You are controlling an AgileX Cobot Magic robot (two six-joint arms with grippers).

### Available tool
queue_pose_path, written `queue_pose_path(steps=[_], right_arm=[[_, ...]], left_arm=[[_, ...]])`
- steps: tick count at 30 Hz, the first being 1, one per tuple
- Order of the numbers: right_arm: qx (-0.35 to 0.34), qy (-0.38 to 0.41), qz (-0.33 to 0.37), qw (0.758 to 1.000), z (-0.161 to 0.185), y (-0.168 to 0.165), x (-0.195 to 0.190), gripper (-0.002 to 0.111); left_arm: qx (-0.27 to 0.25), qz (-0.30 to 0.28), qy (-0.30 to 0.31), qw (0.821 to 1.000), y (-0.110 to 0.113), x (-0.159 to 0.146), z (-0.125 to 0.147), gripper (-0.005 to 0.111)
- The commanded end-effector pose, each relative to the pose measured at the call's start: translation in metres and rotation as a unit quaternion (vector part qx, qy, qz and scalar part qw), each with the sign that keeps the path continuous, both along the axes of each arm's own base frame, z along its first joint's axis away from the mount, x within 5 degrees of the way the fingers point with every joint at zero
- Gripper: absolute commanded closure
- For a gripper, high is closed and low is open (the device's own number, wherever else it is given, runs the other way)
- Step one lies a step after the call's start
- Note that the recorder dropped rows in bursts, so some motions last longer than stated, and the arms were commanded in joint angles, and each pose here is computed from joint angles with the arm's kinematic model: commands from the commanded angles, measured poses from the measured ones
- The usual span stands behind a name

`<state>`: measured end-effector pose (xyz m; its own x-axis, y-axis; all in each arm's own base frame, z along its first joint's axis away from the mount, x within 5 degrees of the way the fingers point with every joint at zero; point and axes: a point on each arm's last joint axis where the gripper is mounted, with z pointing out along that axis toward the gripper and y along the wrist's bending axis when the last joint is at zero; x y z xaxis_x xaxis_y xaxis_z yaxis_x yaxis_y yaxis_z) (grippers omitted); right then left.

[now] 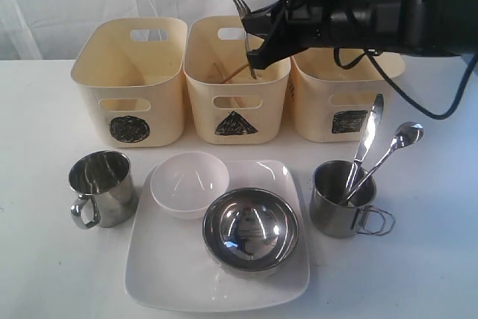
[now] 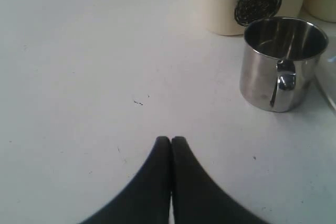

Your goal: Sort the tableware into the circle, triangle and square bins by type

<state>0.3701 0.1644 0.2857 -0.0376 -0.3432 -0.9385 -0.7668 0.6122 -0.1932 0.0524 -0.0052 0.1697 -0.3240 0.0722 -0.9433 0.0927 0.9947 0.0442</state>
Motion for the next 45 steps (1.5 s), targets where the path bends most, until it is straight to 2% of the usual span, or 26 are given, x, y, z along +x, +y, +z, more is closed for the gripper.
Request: queue_pose_path(steps=[1, 7, 16, 19, 24, 27, 32, 34, 39, 45], right_arm=[[0.006, -0.023, -0.003, 1.0, 0.01, 0.003, 0.011, 0.108], [0.007, -0.027, -0.002, 1.0, 0.004, 0.01, 0.033, 0.108], [-0.01, 0.019, -0.024, 0.999, -0.044, 0.016, 0.061, 0.107], [0.009, 0.047, -0.034, 0.998, -0.05, 0.016, 0.063, 0.096], [0.017, 0.056, -0.038, 0.998, -0.05, 0.016, 0.063, 0.066], [0.029, 0.061, -0.042, 0.997, -0.044, 0.016, 0.062, 0.06], [0.082, 0.081, -0.059, 0.992, -0.015, 0.013, 0.053, 0.063], [0.076, 0.084, -0.054, 0.992, -0.001, 0.011, 0.045, 0.073], [0.049, 0.094, -0.055, 0.993, 0.025, 0.003, 0.025, 0.108], [0.025, 0.128, -0.084, 0.988, 0.026, -0.023, -0.01, 0.108]], left_arm=[[-0.004, 0.002, -0.002, 1.0, 0.0, 0.0, -0.001, 0.107], [-0.004, 0.002, -0.002, 1.0, 0.0, 0.0, -0.001, 0.107], [-0.004, 0.002, -0.002, 1.0, 0.0, 0.0, -0.001, 0.107], [-0.004, 0.002, -0.002, 1.0, 0.0, 0.0, -0.001, 0.107], [-0.004, 0.002, -0.002, 1.0, 0.0, 0.0, -0.001, 0.107], [-0.004, 0.002, -0.002, 1.0, 0.0, 0.0, -0.001, 0.107], [-0.004, 0.002, -0.002, 1.0, 0.0, 0.0, -0.001, 0.107], [-0.004, 0.002, -0.002, 1.0, 0.0, 0.0, -0.001, 0.107], [-0.004, 0.002, -0.002, 1.0, 0.0, 0.0, -0.001, 0.107], [-0.004, 0.002, -0.002, 1.0, 0.0, 0.0, -0.001, 0.107]])
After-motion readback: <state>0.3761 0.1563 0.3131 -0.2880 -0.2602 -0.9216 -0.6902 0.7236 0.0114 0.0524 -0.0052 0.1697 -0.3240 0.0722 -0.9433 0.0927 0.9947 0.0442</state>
